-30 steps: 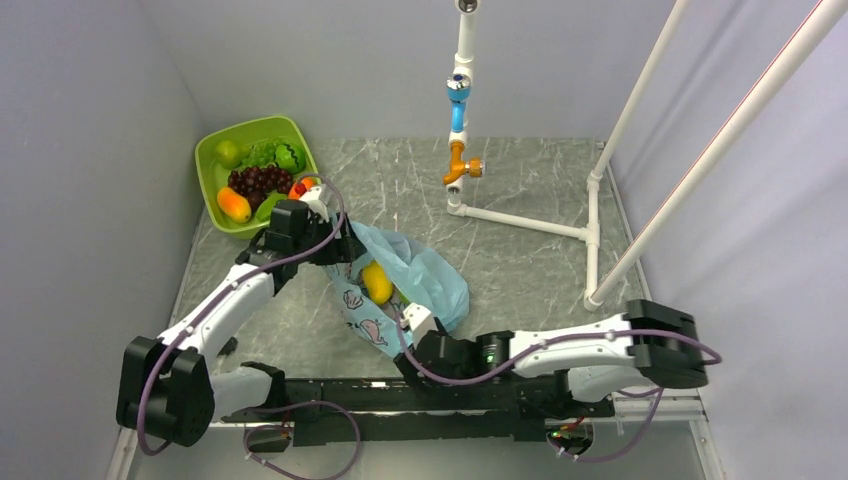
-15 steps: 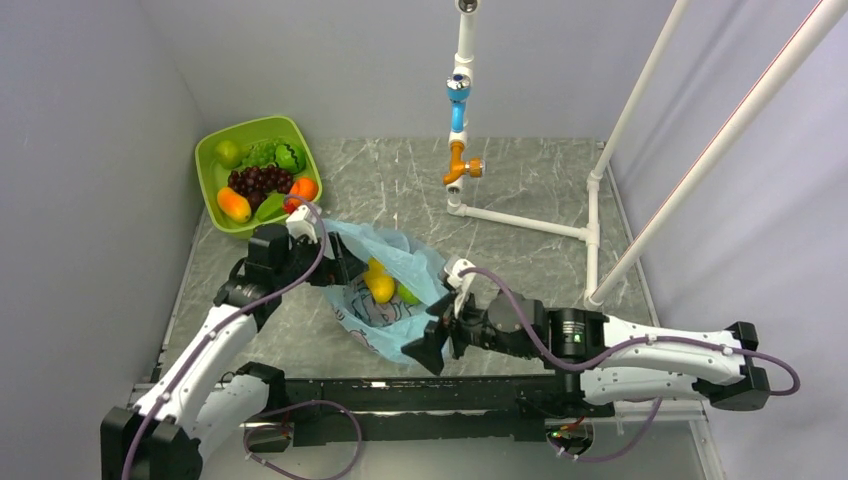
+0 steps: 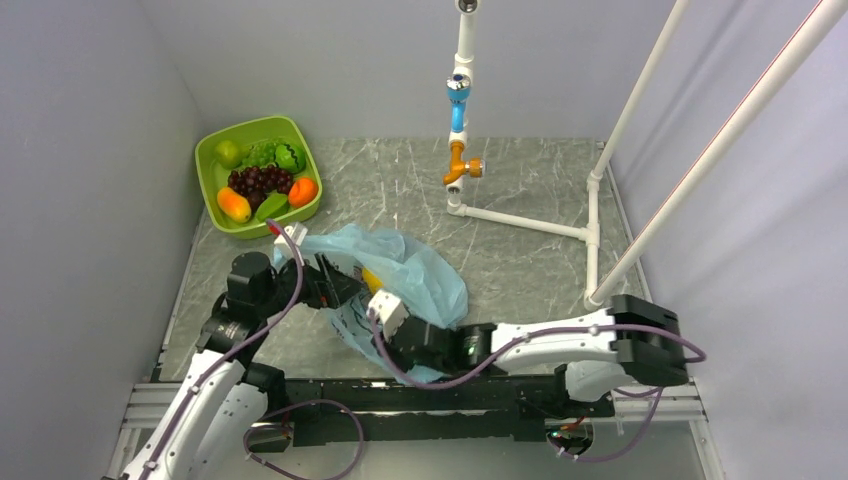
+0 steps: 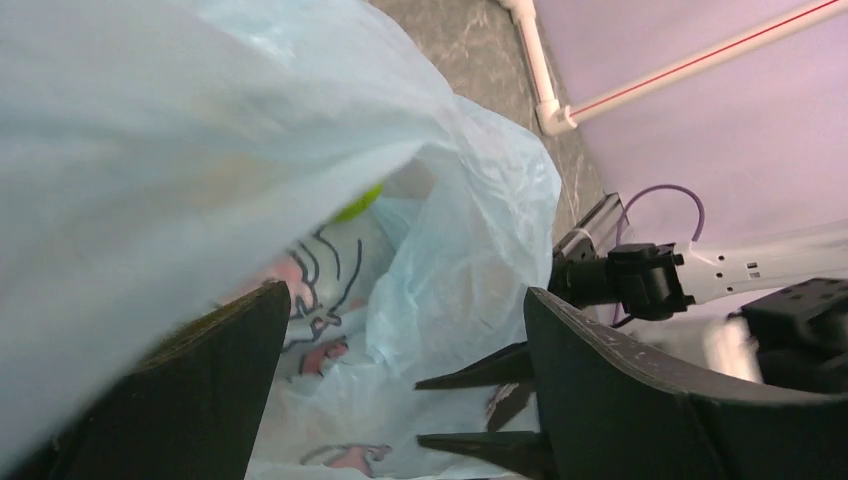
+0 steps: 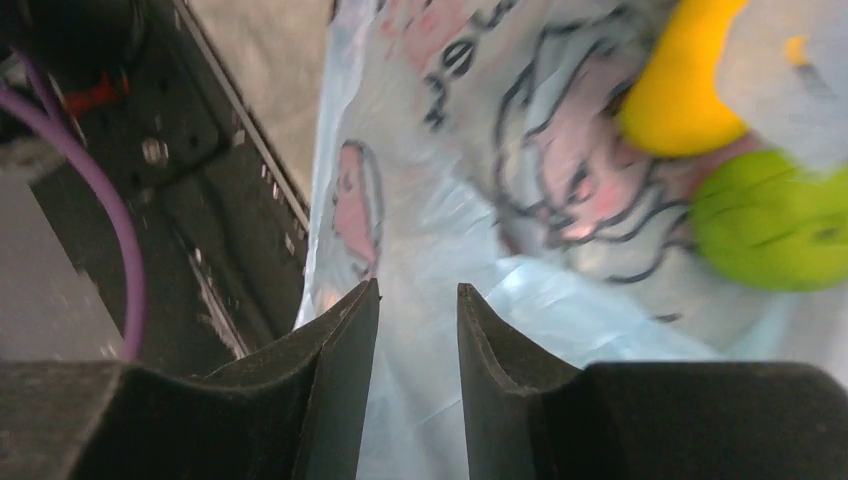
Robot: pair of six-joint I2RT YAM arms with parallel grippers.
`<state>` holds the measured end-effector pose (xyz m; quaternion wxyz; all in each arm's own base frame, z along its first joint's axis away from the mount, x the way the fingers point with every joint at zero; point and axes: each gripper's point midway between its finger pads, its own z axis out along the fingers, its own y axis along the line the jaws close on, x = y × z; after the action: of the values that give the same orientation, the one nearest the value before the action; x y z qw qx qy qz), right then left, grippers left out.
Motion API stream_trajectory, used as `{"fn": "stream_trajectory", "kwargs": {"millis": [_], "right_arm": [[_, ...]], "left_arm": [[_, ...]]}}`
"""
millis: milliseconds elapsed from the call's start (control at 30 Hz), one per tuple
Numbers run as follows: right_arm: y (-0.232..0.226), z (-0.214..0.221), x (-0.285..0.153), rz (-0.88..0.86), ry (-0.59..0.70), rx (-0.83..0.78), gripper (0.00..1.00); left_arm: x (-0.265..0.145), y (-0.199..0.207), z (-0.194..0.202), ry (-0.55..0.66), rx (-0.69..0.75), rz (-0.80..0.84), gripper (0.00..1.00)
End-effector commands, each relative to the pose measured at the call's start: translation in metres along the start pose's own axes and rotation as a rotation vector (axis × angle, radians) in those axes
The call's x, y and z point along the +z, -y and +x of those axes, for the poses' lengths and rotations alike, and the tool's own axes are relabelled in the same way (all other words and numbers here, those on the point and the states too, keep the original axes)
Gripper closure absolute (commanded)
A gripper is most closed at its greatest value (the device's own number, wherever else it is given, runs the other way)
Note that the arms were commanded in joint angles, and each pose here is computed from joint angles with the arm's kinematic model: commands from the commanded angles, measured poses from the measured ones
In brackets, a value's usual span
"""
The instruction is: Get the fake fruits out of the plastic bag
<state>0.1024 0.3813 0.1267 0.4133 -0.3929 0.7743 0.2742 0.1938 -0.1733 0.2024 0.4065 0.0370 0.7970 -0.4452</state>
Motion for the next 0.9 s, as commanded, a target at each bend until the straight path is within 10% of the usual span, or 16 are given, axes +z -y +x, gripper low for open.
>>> {"fn": "stream_trajectory", "kwargs": {"millis": [0,167,467,867], "right_arm": [[-0.035,0.023,0.018,-0.062,0.010,0.027,0.64],[-0.022,0.024,0.017,0.014,0.028,0.067,0.66],[0.004,-0.032,-0.038,0.050,0.187,0.142,0.27],[0.062,0.021,-0.058,0.271,0.193,0.341,0.50]], "left_arm": [[-0.001,0.004,0.013,-0.023,-0.071,0.047,0.07],[-0.004,0.011,0.023,-0.006,-0.111,0.112,0.14],[0.020,0.028,0.056,-0.018,-0.077,0.105,0.23],[0.072,0.018,0.065,-0.013,0.157,-0.078,0.37]]}}
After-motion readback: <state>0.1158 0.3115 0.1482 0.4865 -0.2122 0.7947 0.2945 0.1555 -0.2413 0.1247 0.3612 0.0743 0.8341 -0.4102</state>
